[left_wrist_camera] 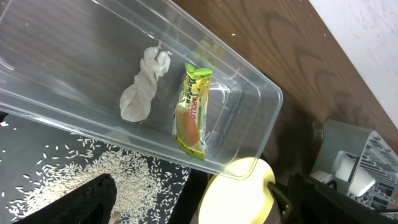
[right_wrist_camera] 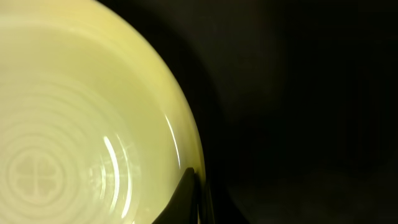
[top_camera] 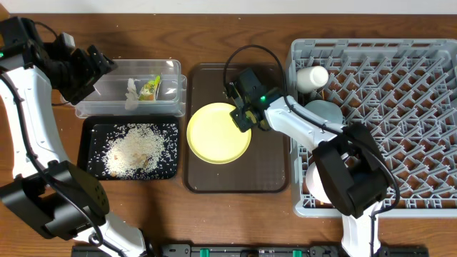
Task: Sort waste into correct bins and load items into the dishwasher rack
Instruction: 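Lift the yellow plate with the right gripper and stand it upright in the rack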
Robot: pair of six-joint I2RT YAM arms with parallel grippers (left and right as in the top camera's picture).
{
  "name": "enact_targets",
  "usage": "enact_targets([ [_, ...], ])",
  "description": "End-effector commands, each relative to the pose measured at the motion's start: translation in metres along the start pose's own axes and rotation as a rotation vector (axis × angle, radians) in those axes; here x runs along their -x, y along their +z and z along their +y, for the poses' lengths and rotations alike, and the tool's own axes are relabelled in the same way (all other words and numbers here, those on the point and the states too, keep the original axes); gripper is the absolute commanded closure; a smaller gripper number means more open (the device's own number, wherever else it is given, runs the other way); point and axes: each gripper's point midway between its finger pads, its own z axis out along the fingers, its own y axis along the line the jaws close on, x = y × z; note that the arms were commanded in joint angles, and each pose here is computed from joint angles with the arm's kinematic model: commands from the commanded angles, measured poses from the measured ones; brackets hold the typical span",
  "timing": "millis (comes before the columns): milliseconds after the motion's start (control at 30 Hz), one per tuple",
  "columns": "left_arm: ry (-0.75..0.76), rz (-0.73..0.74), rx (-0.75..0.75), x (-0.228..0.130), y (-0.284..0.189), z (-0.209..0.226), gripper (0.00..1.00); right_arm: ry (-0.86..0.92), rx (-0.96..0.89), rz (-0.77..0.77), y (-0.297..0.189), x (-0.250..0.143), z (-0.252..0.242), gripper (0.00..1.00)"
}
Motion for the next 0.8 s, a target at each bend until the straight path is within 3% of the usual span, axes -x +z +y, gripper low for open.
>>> enact_targets([
  [0,0.004,-0.004,0.002,0.001,-0.002,0.001,0.09,0.009,-0.051,-0.104,-0.049,0.038,-0.013,0.99],
  [233,0.004,-0.004,0.002,0.001,-0.002,0.001,0.09,0.068,-0.411,-0.289,-0.193,0.066,-0.073,0.99],
  [500,0.004,-0.004,0.002,0.001,-0.002,0.001,0.09,0.244,-1.051,-0.362,-0.358,0.011,-0.159,0.99],
  [667,0.004,-0.004,0.002,0.001,-0.002,0.001,0.09,0.286,-1.264,-0.212,-0.391,-0.033,-0.195,0.99],
  [767,0.004,-0.004,0.002,0.001,-0.002,0.001,0.09,0.290,-1.282,-0.118,-0.389,-0.052,-0.210,0.99],
])
